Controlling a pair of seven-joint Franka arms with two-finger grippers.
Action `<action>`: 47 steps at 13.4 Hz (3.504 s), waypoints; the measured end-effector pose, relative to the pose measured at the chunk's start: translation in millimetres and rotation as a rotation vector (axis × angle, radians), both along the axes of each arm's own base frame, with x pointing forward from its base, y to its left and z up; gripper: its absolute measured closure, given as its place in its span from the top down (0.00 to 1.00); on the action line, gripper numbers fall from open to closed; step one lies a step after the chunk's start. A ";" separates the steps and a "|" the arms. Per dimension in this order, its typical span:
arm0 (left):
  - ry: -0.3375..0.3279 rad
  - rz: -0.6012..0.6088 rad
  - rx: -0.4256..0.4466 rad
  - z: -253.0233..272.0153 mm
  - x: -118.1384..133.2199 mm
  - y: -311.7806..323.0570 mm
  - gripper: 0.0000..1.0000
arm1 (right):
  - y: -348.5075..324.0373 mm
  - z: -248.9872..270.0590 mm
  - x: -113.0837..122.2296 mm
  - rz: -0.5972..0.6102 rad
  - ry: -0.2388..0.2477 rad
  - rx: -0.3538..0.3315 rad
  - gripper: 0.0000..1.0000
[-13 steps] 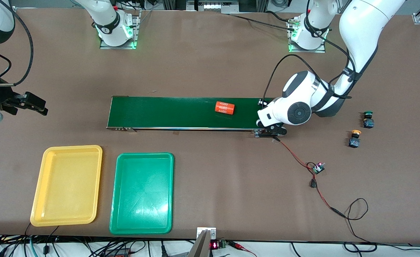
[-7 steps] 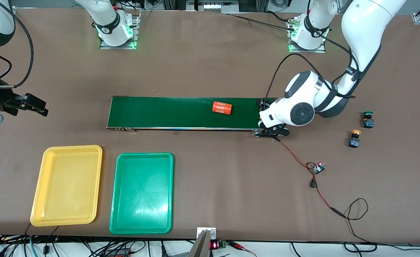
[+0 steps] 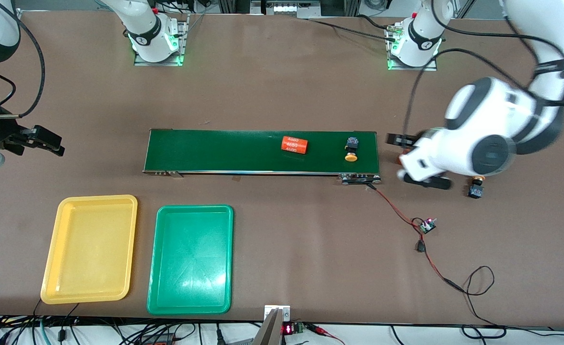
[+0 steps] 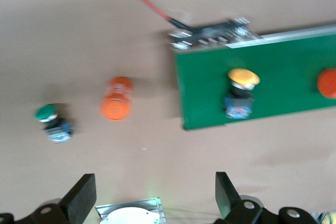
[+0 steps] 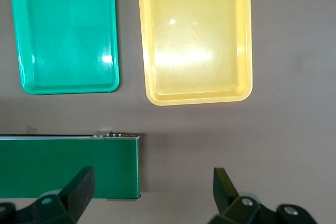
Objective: Sort buttons by color to trays
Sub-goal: 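Move the left gripper over the orange-cap button, then grasp the orange-cap button with the left gripper and lift it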
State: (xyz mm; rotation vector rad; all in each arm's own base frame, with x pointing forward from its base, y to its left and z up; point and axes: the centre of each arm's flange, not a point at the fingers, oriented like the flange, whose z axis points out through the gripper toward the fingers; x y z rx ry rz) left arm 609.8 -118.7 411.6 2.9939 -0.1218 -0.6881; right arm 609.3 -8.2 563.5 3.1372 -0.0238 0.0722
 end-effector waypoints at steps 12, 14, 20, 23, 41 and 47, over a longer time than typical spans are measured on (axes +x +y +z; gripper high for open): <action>-0.001 0.033 0.228 -90.3 33.8 174.7 1.00 | 5.1 -25.2 8.0 0.008 0.042 -0.001 1.00; -0.001 -0.022 0.266 -104.9 35.8 191.7 1.00 | 5.2 -27.5 8.8 0.008 0.046 -0.002 1.00; -0.015 -0.062 0.212 -152.8 35.2 241.1 1.00 | 5.4 -30.5 9.7 0.008 0.051 -0.002 1.00; -0.042 -0.068 0.170 -182.9 24.3 264.1 1.00 | 6.1 -30.9 9.9 0.009 0.051 -0.002 1.00; -0.080 -0.106 0.080 -232.8 23.5 255.9 0.75 | 7.0 -34.8 11.2 0.010 0.057 -0.002 1.00; -0.073 -0.114 0.063 -244.1 22.6 255.9 0.43 | 6.2 -34.8 11.3 0.009 0.056 -0.002 1.00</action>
